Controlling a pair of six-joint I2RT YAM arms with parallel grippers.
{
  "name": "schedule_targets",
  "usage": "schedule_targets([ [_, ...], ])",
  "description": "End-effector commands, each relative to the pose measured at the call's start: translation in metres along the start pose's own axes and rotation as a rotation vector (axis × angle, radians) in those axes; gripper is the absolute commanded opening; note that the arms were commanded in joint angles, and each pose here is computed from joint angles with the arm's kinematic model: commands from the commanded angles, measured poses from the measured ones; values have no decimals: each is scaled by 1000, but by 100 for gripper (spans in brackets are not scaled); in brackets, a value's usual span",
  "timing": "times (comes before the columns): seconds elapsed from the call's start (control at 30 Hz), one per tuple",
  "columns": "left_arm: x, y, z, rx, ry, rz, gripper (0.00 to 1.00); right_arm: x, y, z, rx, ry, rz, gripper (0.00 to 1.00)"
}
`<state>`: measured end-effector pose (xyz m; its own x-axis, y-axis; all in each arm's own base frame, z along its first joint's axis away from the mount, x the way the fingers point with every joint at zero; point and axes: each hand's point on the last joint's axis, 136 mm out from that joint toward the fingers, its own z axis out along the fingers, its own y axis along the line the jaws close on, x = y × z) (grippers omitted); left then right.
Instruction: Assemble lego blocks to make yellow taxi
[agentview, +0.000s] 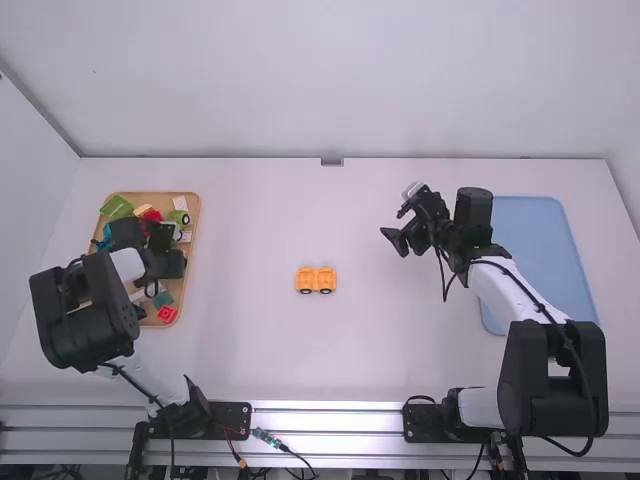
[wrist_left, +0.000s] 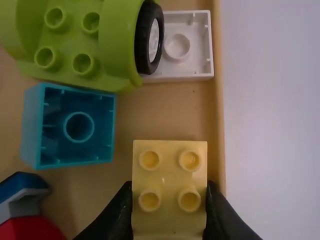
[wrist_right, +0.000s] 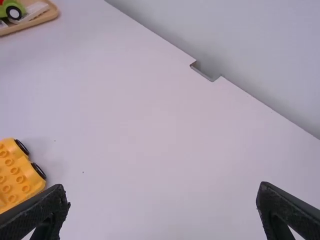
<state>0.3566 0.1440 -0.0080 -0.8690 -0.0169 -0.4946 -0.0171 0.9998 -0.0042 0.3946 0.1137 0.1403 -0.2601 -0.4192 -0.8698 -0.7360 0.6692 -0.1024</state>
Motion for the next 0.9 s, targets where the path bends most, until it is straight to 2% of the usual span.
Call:
schedule_targets([
  [0.0,-23,-1,-14,3,-49,19,17,2,4,-2,-6,-8,-15,99],
  [0.13,-42,1,-38,-12,-85,32,19,11,7,2,-2,-26,-28,99],
  [0.3,-62,-18,-70,-6,-148,117,17,22,25,17,-120,-73,-37,99],
  [0.5,-70,-100,-109,175,-206,414,4,46,33,40,-185,-69,-26,99],
  [0.63,-65,-158,-120,260,-212,625,10,64,54,54,-264,-59,-117,99],
  [0.77,-54,-208,-122,338,-214,838,15,69,86,66,-386,-119,-213,99],
  [0.8,-50,-223,-122,365,-214,892,2,69,97,71,-423,-142,-217,99],
  [0.87,-46,-238,-120,391,-210,926,2,70,104,75,-447,-152,-215,99],
])
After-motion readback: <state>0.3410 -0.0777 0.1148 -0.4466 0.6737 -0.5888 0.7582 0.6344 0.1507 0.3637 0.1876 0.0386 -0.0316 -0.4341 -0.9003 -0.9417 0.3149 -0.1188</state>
